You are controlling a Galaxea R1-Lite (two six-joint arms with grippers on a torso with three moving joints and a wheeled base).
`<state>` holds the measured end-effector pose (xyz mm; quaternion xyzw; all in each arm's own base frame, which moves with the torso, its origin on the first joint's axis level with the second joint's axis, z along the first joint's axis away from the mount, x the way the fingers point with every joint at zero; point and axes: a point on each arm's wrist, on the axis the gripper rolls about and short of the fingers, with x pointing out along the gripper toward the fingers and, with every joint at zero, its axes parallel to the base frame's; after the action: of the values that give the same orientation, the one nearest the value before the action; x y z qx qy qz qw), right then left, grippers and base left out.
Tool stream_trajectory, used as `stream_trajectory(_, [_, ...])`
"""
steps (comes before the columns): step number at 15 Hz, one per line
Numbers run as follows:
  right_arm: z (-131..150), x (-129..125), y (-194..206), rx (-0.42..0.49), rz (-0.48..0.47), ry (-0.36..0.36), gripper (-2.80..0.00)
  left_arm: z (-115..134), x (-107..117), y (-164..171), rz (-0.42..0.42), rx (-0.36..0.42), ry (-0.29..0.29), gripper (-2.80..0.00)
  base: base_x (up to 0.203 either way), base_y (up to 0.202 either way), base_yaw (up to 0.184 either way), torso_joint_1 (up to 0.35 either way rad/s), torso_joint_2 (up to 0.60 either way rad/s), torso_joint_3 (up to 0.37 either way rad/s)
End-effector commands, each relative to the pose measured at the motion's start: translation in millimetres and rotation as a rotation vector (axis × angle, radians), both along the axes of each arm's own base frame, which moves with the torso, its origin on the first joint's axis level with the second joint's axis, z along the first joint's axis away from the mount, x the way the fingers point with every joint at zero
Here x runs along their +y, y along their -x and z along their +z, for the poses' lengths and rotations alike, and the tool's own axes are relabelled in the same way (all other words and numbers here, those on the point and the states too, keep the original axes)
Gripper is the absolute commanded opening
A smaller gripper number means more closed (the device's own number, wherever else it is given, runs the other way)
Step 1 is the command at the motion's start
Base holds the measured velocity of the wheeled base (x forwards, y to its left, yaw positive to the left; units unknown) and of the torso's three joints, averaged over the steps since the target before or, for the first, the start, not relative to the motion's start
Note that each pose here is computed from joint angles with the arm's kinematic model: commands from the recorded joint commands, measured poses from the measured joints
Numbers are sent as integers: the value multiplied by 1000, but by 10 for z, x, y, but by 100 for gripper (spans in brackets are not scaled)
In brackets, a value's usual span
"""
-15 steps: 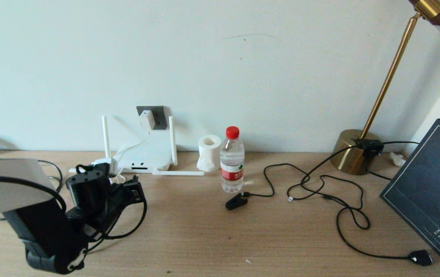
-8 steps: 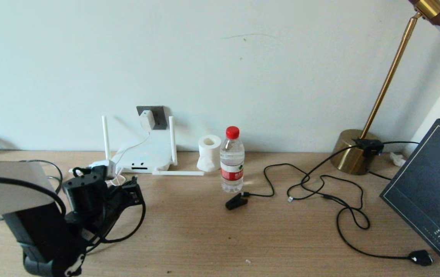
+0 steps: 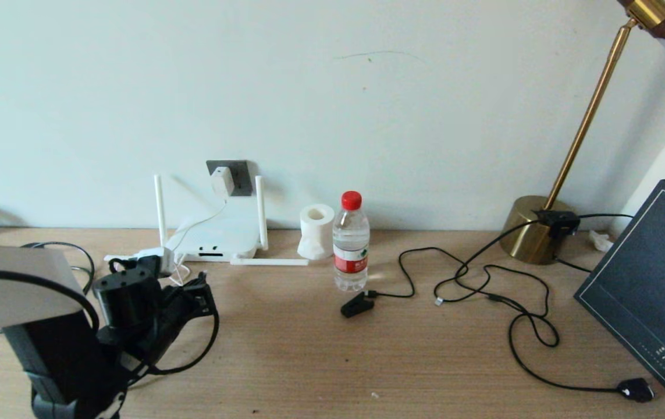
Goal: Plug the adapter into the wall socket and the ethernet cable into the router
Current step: Align cable and router interface
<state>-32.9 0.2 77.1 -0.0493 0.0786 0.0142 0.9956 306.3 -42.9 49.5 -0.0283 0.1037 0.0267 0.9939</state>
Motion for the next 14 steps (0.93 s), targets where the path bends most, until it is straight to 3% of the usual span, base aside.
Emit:
stream_trajectory(1, [0, 0, -1, 2, 1, 1, -280, -12, 3, 23, -4, 5, 1, -280, 0, 0, 0, 0, 0, 0])
stream_trajectory(14, [0, 0, -1, 2, 1, 1, -280, -35, -28, 41, -62, 18, 10, -280, 0, 0, 0, 0, 0, 0])
